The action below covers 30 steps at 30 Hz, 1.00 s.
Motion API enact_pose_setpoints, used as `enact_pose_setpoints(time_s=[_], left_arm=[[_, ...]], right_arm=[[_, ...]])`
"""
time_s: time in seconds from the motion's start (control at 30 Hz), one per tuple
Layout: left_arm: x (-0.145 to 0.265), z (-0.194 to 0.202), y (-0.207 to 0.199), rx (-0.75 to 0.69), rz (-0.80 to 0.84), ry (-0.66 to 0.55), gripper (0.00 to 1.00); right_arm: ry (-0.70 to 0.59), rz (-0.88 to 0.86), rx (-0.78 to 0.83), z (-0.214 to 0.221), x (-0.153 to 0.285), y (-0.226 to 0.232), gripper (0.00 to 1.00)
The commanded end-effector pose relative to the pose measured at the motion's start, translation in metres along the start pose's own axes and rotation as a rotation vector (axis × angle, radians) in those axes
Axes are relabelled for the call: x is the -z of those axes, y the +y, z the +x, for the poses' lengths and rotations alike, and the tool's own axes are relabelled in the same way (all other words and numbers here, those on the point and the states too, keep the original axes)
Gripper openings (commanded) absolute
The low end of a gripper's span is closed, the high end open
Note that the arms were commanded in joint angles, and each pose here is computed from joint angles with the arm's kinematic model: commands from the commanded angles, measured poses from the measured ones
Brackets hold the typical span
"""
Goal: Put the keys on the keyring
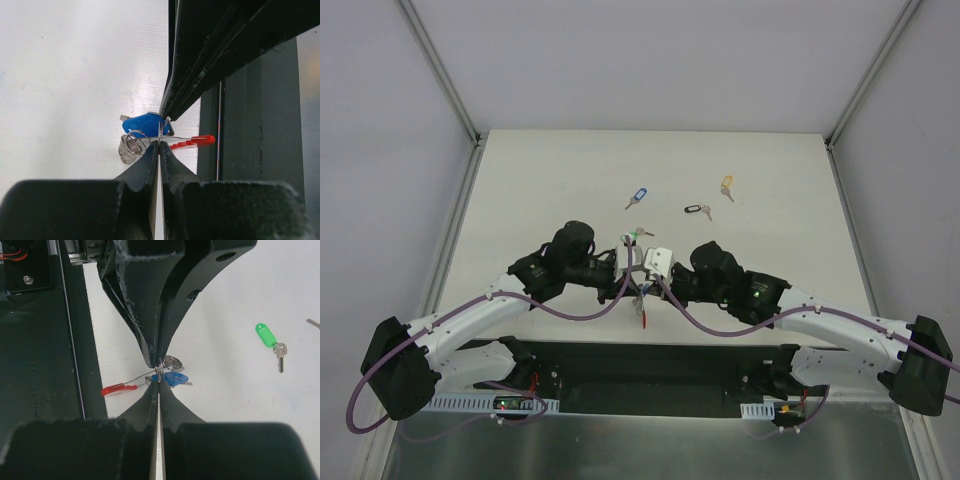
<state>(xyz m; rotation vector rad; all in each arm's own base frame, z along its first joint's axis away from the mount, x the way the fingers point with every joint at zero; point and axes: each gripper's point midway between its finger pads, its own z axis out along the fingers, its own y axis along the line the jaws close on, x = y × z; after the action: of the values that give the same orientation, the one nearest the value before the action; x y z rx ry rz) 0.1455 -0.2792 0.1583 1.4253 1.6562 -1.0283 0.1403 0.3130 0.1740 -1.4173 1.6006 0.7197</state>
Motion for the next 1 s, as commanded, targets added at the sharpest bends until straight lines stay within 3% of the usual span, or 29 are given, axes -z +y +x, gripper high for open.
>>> enact_pose_setpoints(time_s=[0.0,0.47,0.6,0.77,0.8,0.83,0.97], left_arm=[[0.005,-0.026,0.011,-0.013,-0.054,-0.07,0.0],[0.01,-0.047,0.023,0.178,-0.093,-0.239,0.0],[0.013,-0.057,0.024,0.18,-0.104,-0.329,0.0],[0.013,-0.051,0.022,0.158,-0.104,-0.324,0.0],[0.013,-0.05,0.022,0.157,-0.106,-0.317,0.04],[0.013,-0.047,0.021,0.149,-0.106,-0.303,0.15],[0.016,-0.046,0.021,0.105,-0.114,-0.27,0.29]], right_arm=[[-0.049,0.004,0.012,-0.017,0.001,0.001,0.01],[0.014,0.093,0.043,0.008,-0.008,0.003,0.01],[-0.027,0.1,0.033,0.001,-0.012,0.004,0.01],[-0.05,0.133,0.065,-0.011,-0.005,-0.003,0.01],[-0.045,0.165,0.076,-0.012,-0.001,-0.009,0.01],[-0.056,0.168,0.089,-0.021,0.002,-0.011,0.01],[-0.006,0.108,0.137,-0.023,0.007,-0.005,0.01]])
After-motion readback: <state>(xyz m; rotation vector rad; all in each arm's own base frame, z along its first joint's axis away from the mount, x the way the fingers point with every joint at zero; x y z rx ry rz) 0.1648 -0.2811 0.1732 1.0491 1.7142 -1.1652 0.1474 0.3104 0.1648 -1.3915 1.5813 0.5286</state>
